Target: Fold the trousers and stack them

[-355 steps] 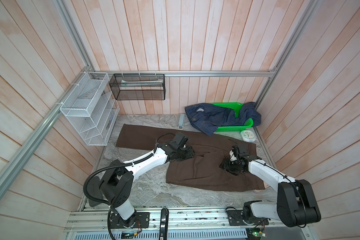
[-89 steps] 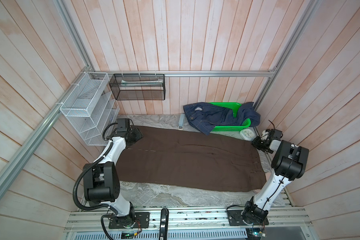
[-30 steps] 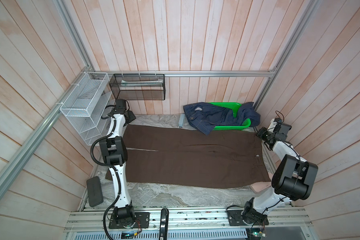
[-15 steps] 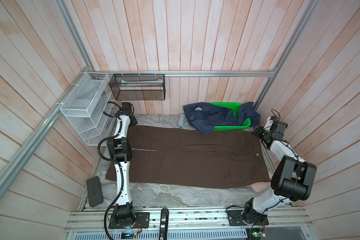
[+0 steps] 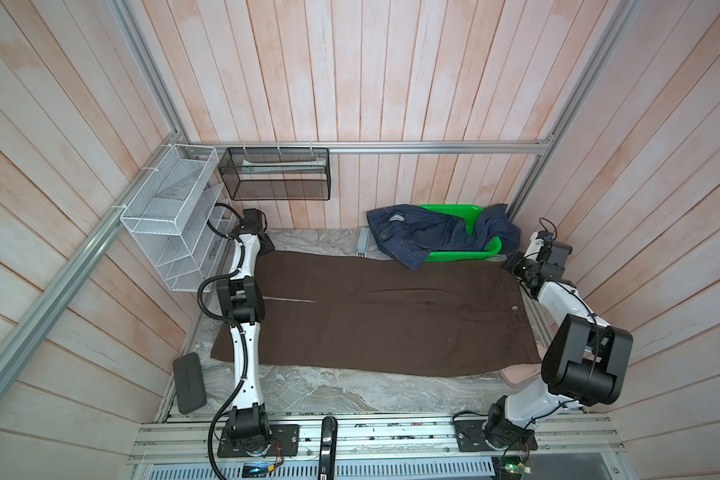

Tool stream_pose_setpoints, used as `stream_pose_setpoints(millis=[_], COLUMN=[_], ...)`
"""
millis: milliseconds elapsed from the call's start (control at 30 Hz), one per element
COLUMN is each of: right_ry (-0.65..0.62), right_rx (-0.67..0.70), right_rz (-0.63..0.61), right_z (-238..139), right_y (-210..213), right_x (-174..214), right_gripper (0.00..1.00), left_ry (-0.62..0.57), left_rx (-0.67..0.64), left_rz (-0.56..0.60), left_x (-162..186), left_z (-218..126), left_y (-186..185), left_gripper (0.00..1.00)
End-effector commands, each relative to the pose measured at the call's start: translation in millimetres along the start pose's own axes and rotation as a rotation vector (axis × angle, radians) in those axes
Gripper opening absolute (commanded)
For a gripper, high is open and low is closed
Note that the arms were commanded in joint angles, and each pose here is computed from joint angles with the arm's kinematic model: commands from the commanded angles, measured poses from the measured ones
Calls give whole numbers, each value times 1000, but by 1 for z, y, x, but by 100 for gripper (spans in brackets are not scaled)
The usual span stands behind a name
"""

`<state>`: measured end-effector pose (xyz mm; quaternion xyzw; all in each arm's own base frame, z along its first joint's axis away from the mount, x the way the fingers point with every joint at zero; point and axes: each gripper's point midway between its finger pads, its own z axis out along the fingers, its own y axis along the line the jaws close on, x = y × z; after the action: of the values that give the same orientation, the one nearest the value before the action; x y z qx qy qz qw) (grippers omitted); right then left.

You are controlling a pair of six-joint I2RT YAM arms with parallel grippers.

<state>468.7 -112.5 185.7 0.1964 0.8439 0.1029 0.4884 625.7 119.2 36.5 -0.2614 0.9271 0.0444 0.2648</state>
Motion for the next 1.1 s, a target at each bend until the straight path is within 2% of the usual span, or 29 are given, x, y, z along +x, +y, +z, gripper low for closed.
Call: stream_pose_setpoints(millis=[0,167,500,700,867,900,933,1033,1067], right_ry=[-66,-62,-68,-76,-78,-79,-81,-77,-77], right_rx=[-19,-19,-29,-24,-26,-26,-27,-37,-37], right_rz=[-17,-18,-26,-30,-23,-23,-24,-23,-25], right_z=[-8,-6,-4,-5,-5,-5,-6,-6,-5], right_y=[9,8,10,10,11,11,12,14,15], right_x=[-17,-15,-17,-21,-22,-22,-23,-22,-22], right_gripper=[0,0,0,0,0,0,0,0,0], left_ry=[62,130,245,261,278,274,258,171,141], left_rx=[-29,-51,-50,-33,-24,-18,-13,3,13], left_rz=[-20,-21,-39,-33,-19,-20,-22,-37,-45], left_x=[17,35,62,64,68,66,61,36,26], left_z=[29,40,49,45,45,43,40,29,24], left_y=[25,40,59,57,55,54,53,48,46], left_gripper=[70,68,49,27,3,1,4,37,41])
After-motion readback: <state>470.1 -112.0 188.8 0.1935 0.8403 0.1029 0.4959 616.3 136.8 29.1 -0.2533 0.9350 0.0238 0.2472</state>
